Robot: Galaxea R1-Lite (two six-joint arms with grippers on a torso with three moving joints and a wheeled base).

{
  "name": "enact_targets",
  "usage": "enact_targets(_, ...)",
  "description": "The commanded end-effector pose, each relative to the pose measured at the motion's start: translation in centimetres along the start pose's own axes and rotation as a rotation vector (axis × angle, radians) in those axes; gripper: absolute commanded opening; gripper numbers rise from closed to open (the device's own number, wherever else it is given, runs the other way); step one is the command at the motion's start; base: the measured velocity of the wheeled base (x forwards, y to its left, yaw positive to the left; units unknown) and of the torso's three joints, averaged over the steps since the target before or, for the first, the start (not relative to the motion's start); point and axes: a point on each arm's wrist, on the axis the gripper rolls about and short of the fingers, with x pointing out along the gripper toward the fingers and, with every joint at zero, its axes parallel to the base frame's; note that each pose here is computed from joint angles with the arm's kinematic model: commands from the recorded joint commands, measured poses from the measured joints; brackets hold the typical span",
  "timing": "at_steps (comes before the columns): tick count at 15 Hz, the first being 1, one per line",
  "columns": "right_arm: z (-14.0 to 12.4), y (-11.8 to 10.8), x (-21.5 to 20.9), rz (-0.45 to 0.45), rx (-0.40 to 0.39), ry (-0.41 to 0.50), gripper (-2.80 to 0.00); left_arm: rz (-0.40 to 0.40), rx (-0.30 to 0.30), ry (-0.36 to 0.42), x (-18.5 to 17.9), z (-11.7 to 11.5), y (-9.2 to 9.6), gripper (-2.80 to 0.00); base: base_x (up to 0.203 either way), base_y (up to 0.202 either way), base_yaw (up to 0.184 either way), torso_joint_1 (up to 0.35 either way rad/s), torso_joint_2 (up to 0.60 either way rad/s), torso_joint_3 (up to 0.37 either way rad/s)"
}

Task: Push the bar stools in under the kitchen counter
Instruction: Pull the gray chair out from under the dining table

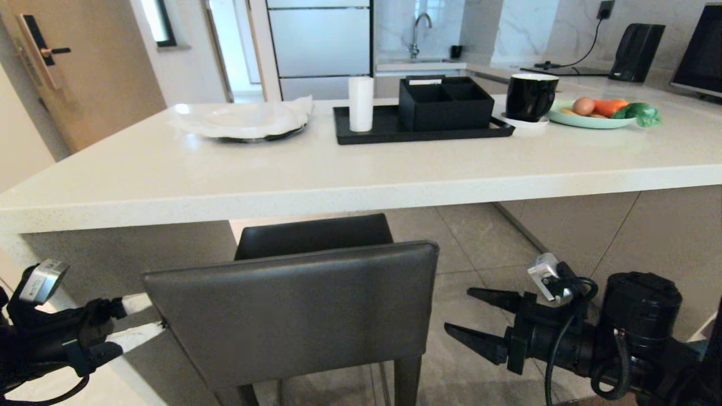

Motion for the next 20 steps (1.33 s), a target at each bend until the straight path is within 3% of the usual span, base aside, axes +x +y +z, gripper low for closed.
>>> enact_targets(1,-0.7,-0.4,0.8,0.016,0.01,0.017,0.0,-0.029,-0.006,0.007,0.6,-0.4,0.3,0.0,0.0,0.0,0.0,0.0,0.0,0.0)
enact_targets(9,0.6,-0.2,3.2,0.22,-0.026,-0.033,0.0,-0.095,0.001,0.024,2.2,-0.4,-0.3,0.0,0.0,0.0,0.0,0.0,0.0,0.0)
enact_targets(15,0.2,-1.6,6.4,0.234,-0.033,-0.051,0.0,-0.091,0.042,0.022,2.1,-0.8,-0.2,0.0,0.0,0.0,0.0,0.0,0.0,0.0)
enact_targets(20,0.4,-1.2,7.5,0.262,-0.017,-0.061,0.0,-0.099,0.058,0.023,2.3,-0.9,-0.4,0.0,0.0,0.0,0.0,0.0,0.0,0.0)
